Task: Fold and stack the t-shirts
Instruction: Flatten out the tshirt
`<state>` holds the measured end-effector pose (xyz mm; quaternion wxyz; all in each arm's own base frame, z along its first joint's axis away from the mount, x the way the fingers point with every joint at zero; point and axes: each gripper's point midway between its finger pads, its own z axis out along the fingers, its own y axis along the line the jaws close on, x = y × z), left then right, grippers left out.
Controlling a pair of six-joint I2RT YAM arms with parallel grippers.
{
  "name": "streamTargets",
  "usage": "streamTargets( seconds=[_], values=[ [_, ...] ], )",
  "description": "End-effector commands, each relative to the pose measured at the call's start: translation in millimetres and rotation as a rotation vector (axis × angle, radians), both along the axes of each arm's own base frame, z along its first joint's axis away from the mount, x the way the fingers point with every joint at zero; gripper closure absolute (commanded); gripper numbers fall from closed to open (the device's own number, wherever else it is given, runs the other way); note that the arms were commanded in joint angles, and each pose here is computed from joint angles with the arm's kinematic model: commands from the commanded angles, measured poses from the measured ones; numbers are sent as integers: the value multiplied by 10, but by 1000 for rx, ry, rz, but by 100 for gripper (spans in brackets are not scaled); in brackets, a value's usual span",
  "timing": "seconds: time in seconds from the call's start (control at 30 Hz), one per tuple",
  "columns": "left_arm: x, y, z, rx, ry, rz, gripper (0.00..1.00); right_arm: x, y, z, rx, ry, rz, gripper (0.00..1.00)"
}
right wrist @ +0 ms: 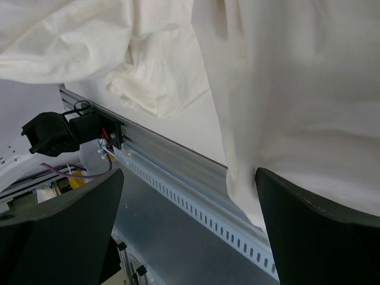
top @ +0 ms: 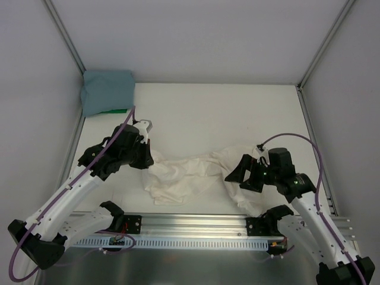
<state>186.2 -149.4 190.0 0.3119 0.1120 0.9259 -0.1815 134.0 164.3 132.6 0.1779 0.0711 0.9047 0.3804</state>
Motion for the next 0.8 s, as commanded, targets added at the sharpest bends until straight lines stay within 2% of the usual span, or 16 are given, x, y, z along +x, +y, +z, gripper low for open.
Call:
streamTargets(
  seconds=[0.0,0.2,0.4,0.53,0.57,0.6,0.7,0.77],
  values=[
    [0,-46,39,-28,-11,-6,100,-302,-50,-166,-2,91,-11,1],
    [-13,-31,1,-26,-8,-1,100,-665,-114,-611,15,193,-13,1],
    [-17,-54,-42,-35,2,-3,100,-594,-43,-616,73,174,-31,1],
    [-11,-40,-6,-30,-6,-1,100,-331,-114,-365,-20,72,-44,1],
    [-15,-34,2,-30,-8,0,100,-280,-151,-356,-76,77,-28,0],
    [-16,-25,10,-26,-9,0,100,-117,-197,-156,-117,9,-51,1],
    [-40,-4,8,-20,-7,1,100,218,-337,74,-258,-67,-77,1],
    [-55,6,15,-20,-9,0,100,382,-392,107,-332,-63,-70,0]
  ],
)
